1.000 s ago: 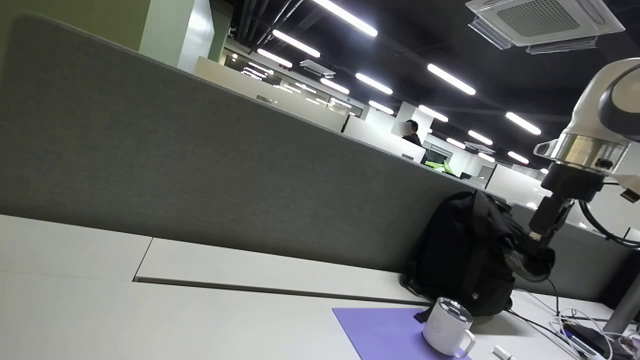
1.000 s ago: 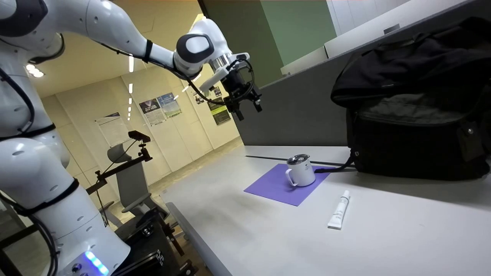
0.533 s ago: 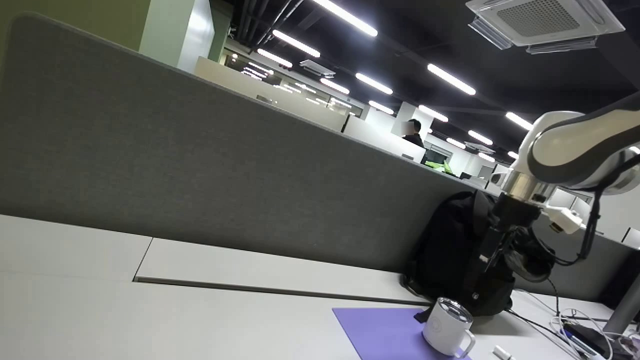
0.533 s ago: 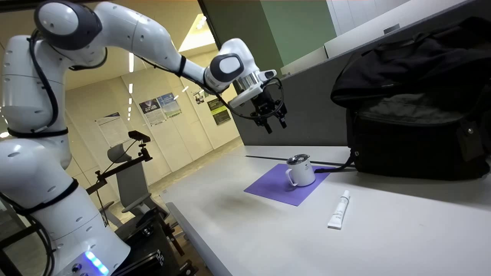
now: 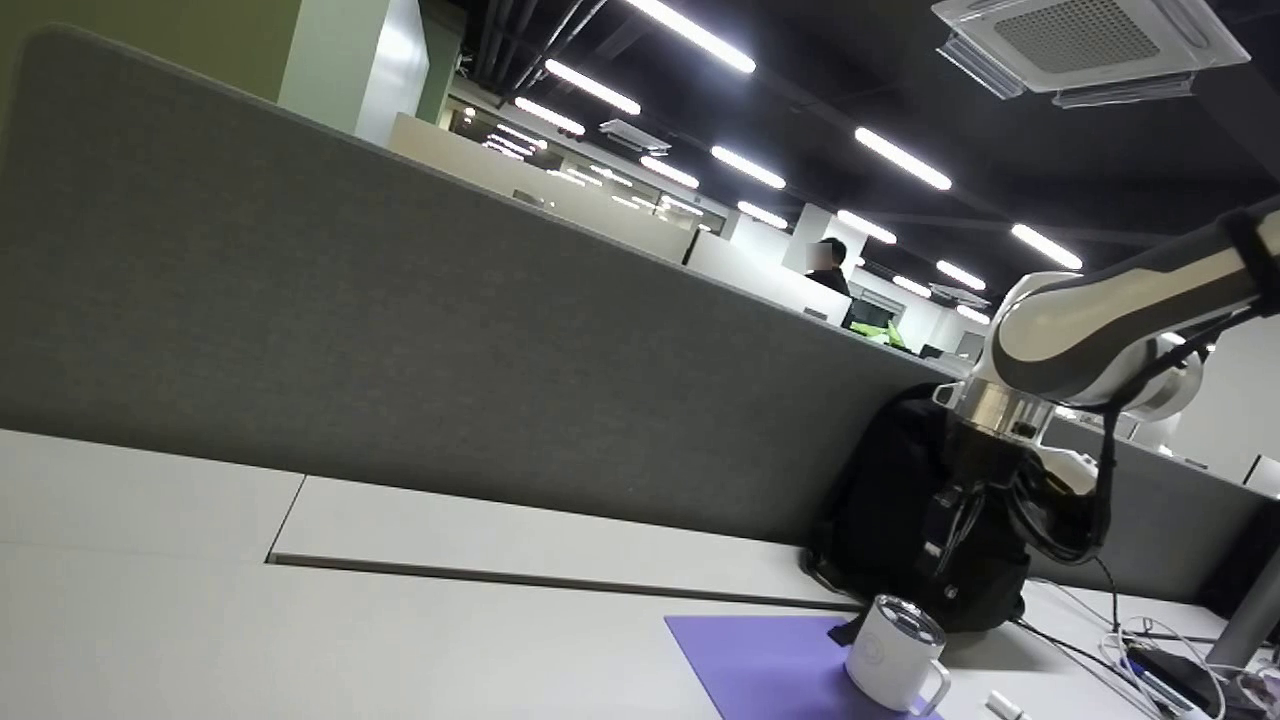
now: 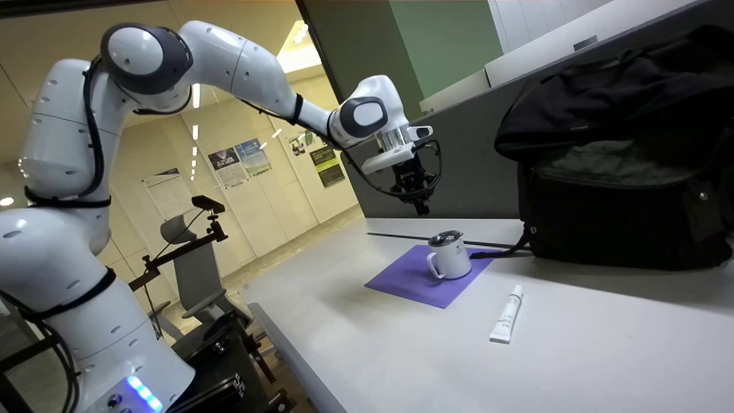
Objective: Open the coffee mug.
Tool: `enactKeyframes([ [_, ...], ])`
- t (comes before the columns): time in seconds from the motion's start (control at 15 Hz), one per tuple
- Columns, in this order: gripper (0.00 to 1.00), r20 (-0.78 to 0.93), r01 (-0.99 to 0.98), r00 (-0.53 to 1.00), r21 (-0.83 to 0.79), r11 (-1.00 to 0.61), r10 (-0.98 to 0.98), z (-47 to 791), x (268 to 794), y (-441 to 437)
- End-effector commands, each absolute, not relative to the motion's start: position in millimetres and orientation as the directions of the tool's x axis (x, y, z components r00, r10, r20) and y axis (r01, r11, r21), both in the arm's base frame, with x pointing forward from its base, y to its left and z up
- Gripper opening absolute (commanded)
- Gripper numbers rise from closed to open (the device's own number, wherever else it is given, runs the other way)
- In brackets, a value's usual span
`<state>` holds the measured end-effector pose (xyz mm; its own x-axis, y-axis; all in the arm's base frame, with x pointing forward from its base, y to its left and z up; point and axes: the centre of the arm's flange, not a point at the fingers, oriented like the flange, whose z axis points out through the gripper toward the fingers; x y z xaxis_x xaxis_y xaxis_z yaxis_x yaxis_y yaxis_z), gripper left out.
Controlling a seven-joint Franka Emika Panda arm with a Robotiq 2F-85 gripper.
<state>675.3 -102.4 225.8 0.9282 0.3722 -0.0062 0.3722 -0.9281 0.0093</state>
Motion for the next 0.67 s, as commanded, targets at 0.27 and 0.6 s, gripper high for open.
enactKeyframes([
  [0.27,0.01,-0.036,0.380,0.924,-0.017,-0.925,0.380,226,679,-105],
  [0.6,0.01,-0.035,0.381,0.924,-0.017,-0.924,0.382,223,679,-104],
])
